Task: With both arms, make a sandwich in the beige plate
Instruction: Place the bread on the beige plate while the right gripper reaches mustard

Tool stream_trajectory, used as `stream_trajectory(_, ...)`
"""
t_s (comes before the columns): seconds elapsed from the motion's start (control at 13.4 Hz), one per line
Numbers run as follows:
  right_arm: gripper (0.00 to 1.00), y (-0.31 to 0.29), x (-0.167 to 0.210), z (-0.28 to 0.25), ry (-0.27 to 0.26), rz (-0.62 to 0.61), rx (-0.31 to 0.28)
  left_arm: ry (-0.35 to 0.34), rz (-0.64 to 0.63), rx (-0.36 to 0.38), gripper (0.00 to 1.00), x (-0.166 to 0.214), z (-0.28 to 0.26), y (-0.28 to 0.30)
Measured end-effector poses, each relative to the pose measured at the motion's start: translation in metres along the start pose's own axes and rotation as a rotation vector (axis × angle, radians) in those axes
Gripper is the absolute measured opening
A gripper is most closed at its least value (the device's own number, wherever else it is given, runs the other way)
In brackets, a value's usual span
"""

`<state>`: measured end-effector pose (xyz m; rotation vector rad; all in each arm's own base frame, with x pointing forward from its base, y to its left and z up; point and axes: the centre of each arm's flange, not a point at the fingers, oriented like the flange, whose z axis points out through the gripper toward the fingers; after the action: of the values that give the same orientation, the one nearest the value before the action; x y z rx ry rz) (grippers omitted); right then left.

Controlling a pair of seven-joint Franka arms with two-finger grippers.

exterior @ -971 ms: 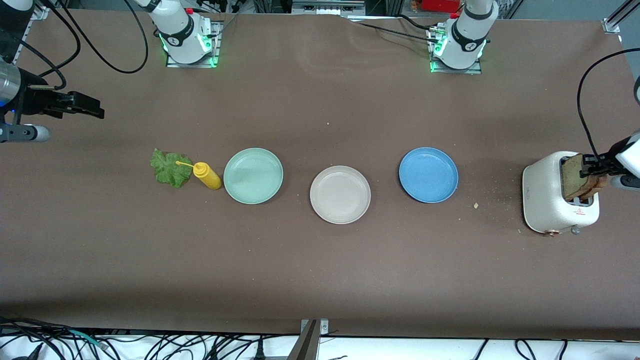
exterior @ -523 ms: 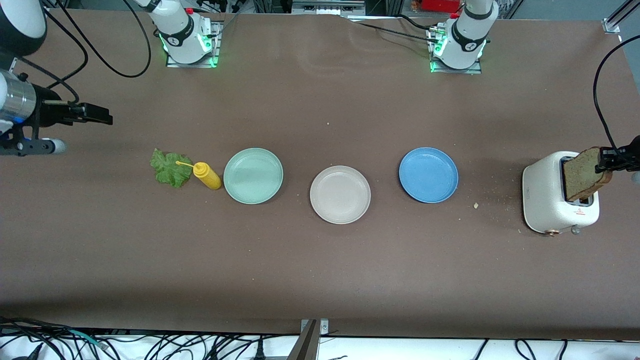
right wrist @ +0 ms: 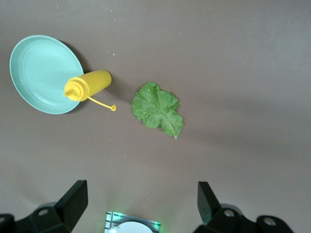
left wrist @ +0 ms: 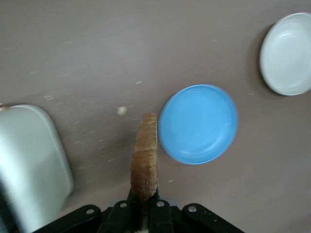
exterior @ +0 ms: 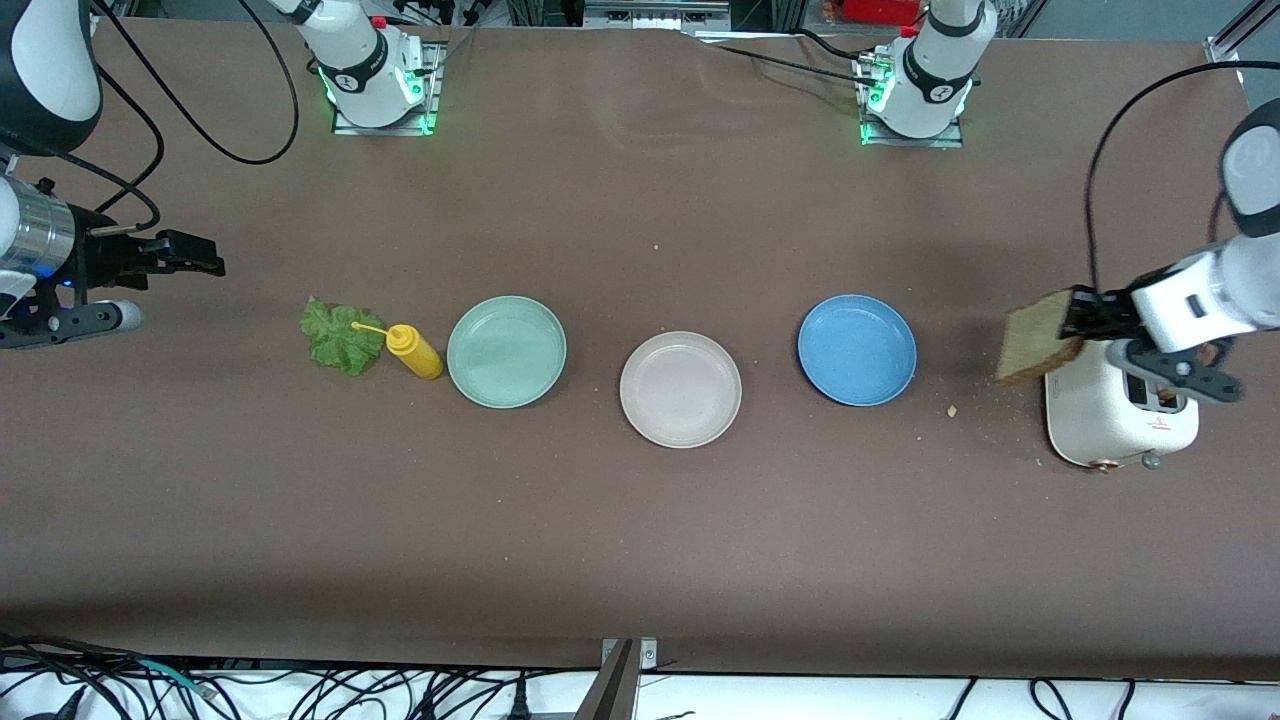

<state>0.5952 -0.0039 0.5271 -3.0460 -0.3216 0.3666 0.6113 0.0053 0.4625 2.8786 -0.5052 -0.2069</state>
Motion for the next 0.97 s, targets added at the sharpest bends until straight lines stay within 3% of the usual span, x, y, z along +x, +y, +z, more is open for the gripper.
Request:
stream_trajectory(0.22, 1.0, 0.008, 0.002, 0.011, 0.011, -0.063, 0.037, -0.036, -0.055, -0.102, 0.09, 0.026, 0.035, 0.05)
stream_trajectory(0.52, 1.0, 0.056, -0.006, 0.039, 0.071, -0.168, 0.215, -0.108, -0.207, -0.318, 0.09, 0.072, 0.102, 0.13)
stream_trajectory(0.75, 1.0, 0.085, -0.017, 0.059, 0.106, -0.259, 0.302, -0.145, -0.243, -0.426, 0.09, 0.099, 0.136, 0.162)
stream_trajectory(0.97, 1.0, 0.112, -0.028, 0.09, 0.159, -0.338, 0.428, -0.167, -0.246, -0.514, 0.09, 0.128, 0.18, 0.201)
